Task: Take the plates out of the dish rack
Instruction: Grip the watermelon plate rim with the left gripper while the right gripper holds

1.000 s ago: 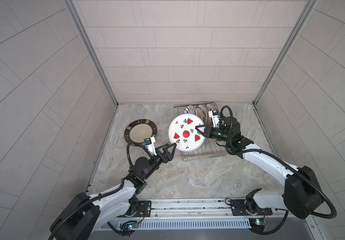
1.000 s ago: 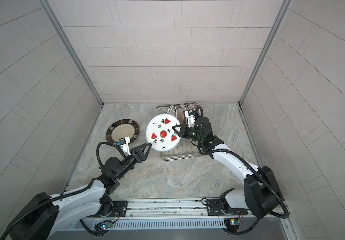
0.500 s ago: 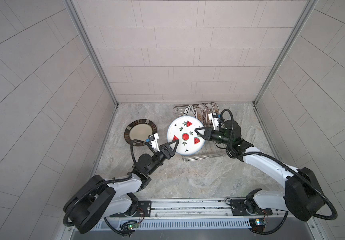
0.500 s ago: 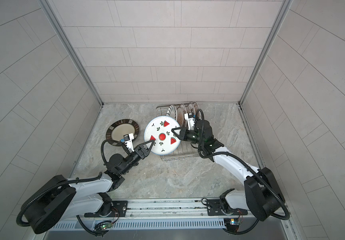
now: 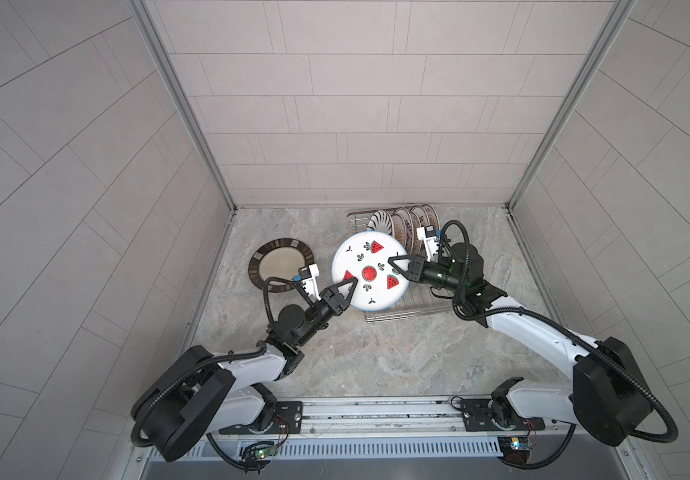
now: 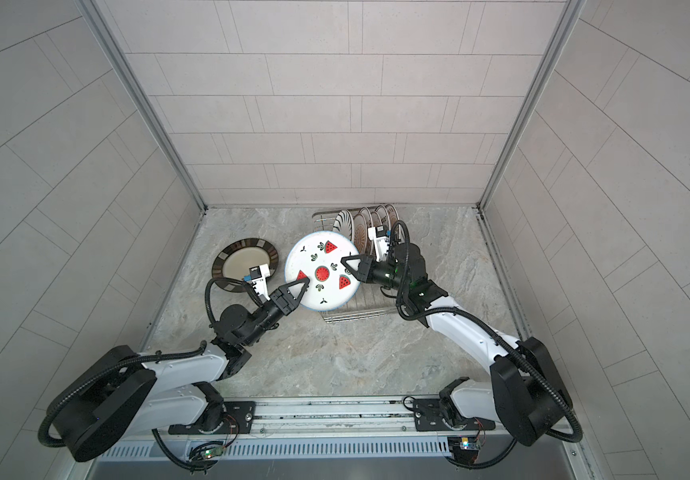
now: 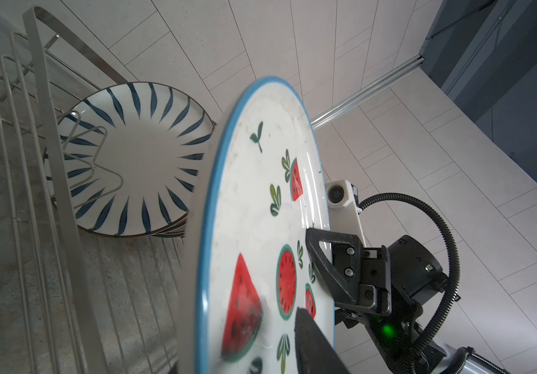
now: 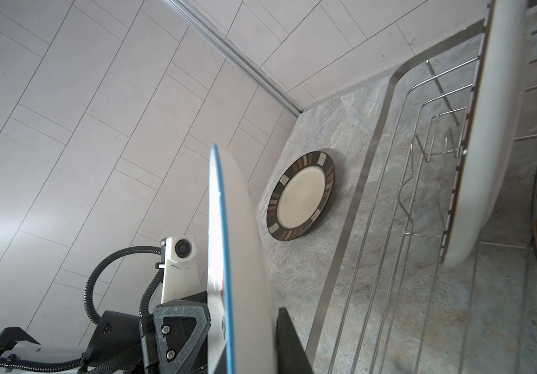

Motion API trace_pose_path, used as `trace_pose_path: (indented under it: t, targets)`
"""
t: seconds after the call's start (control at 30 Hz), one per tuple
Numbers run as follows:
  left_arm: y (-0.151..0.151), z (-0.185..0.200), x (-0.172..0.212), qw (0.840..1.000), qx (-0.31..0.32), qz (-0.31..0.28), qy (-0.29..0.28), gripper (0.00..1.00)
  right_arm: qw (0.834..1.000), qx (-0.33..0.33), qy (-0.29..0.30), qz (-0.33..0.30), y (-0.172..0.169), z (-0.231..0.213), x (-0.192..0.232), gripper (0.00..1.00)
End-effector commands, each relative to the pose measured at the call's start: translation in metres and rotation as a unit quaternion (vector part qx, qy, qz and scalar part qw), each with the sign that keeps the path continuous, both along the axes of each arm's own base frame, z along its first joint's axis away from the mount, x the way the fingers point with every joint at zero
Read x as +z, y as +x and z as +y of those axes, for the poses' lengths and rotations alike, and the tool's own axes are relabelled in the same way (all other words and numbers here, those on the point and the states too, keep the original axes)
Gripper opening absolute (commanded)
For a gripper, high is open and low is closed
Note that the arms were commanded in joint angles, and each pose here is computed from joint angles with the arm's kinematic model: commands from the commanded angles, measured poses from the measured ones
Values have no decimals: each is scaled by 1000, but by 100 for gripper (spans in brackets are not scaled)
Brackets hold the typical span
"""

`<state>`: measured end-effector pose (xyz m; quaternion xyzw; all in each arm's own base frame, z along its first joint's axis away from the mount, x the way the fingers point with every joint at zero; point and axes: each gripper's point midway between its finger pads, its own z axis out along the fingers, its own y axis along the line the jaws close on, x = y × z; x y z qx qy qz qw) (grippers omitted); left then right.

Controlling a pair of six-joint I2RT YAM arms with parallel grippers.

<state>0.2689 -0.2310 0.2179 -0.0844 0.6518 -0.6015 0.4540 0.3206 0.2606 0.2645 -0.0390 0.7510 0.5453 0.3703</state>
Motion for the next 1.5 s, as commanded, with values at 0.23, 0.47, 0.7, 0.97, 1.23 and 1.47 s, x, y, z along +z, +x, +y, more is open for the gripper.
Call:
trace_pose_path:
  t: [0.23, 0.47, 0.7, 0.97, 1.23, 1.47]
  targets:
    - [-2, -4, 27, 999, -14, -30, -32, 33, 997, 19, 38, -62, -10, 6, 37, 9]
    - [-2, -5, 27, 999, -15, -30, -31, 15, 998, 17, 25, -59, -12, 7, 30, 20]
    - [4, -3, 19, 999, -3, -15, -31, 8, 998, 1, -5, -58, -11, 3, 22, 38]
    - [9, 1, 16, 999, 16, -12, -29, 6, 997, -14, -44, -67, -12, -1, 9, 78]
    - [10, 9, 17, 999, 38, -13, -32, 6, 990, -81, -98, -69, -10, -27, -2, 99]
    - [12, 21, 27, 997, 55, -24, -38, 6, 974, -152, -144, -82, -14, -57, -3, 100]
